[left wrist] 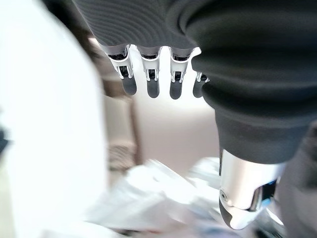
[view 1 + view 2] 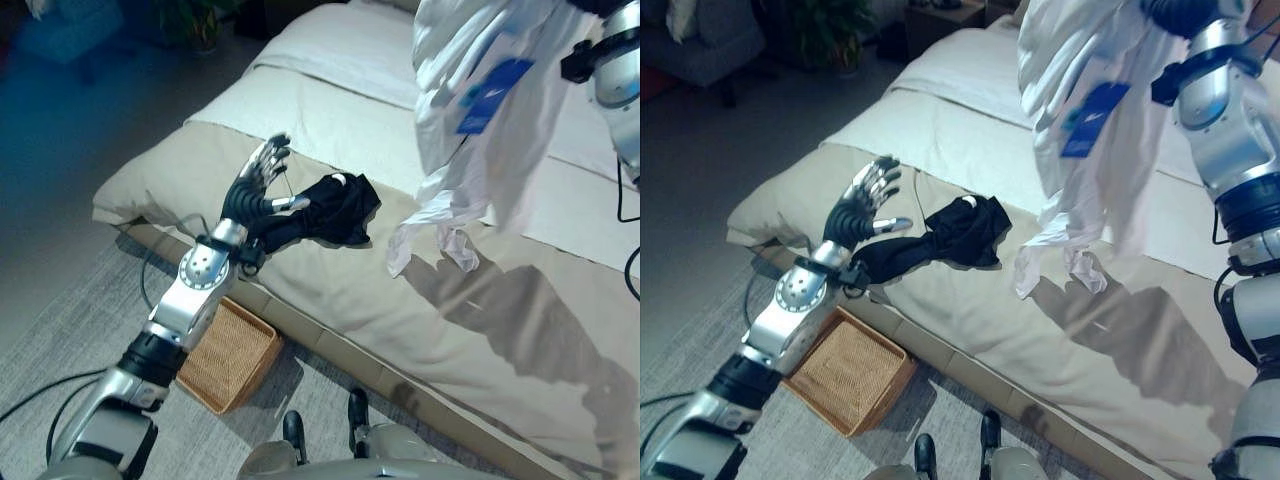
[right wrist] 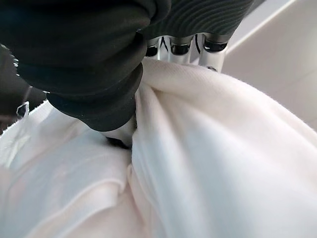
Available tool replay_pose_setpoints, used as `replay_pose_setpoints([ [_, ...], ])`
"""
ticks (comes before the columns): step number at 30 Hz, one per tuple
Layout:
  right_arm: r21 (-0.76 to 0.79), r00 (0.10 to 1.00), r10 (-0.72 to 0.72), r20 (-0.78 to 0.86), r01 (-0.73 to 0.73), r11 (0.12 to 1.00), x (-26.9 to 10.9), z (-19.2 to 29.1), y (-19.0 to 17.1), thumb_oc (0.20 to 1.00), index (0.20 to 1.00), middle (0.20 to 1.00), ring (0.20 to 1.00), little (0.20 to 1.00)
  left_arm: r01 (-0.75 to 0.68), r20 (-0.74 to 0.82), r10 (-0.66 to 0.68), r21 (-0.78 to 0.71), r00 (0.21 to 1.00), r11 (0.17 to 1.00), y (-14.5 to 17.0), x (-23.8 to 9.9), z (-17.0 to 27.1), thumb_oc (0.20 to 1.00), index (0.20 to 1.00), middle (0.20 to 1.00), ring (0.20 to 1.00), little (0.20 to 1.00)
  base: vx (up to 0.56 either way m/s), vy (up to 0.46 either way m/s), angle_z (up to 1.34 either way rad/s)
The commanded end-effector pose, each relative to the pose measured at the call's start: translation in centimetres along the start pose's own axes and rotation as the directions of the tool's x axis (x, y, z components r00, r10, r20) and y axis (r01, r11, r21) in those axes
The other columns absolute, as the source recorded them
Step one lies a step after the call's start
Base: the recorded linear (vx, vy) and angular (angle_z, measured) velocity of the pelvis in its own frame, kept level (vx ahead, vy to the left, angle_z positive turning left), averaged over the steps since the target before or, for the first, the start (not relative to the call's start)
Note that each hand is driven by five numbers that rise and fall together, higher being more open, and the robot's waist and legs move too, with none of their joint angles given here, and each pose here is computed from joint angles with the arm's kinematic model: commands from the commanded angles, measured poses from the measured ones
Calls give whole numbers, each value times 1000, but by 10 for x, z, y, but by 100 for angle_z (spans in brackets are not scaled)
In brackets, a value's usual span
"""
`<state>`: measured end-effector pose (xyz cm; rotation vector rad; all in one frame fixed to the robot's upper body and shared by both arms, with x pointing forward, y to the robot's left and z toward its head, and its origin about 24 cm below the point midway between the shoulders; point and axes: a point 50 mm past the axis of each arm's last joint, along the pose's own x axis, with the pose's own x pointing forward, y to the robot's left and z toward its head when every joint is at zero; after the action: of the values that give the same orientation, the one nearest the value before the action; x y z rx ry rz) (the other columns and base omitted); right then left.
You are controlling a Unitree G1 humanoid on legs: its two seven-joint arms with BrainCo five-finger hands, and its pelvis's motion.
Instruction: Pick up clothes into the bucket
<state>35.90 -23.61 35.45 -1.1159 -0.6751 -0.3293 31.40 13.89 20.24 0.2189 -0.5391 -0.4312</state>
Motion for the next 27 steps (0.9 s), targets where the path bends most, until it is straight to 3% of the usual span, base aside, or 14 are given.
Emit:
replay_pose_setpoints([
  [1,52,995,92,51,-94,994,-4,7,1,200,200,200,200,200,90,-5,-90,-20,996,996,-13,10,-1,1000,1000,1000,1000,1000,0,0,0],
  [9,49,993,122,2,-122,991,9,6,0,200,200,200,200,200,125,-10,-125,-12,992,992,-26,30,-2,1000,1000,1000,1000,1000,-3,5,-4],
  [14,167,995,5,-96,11,986,28,3,-11,200,200,200,200,200,115,-46,-118,-63,992,991,-35,23,-15,1000,1000,1000,1000,1000,0,0,0],
  [19,341,971,-161,-174,213,916,43,12,-25,200,200,200,200,200,75,-98,-90,-144,991,987,-46,9,-31,1000,1000,1000,1000,1000,-11,4,1],
  [27,497,955,-225,-195,294,817,57,28,-40,200,200,200,200,200,21,-222,-78,-250,972,968,-59,-22,-62,1000,1000,1000,1000,1000,-11,-1,5],
])
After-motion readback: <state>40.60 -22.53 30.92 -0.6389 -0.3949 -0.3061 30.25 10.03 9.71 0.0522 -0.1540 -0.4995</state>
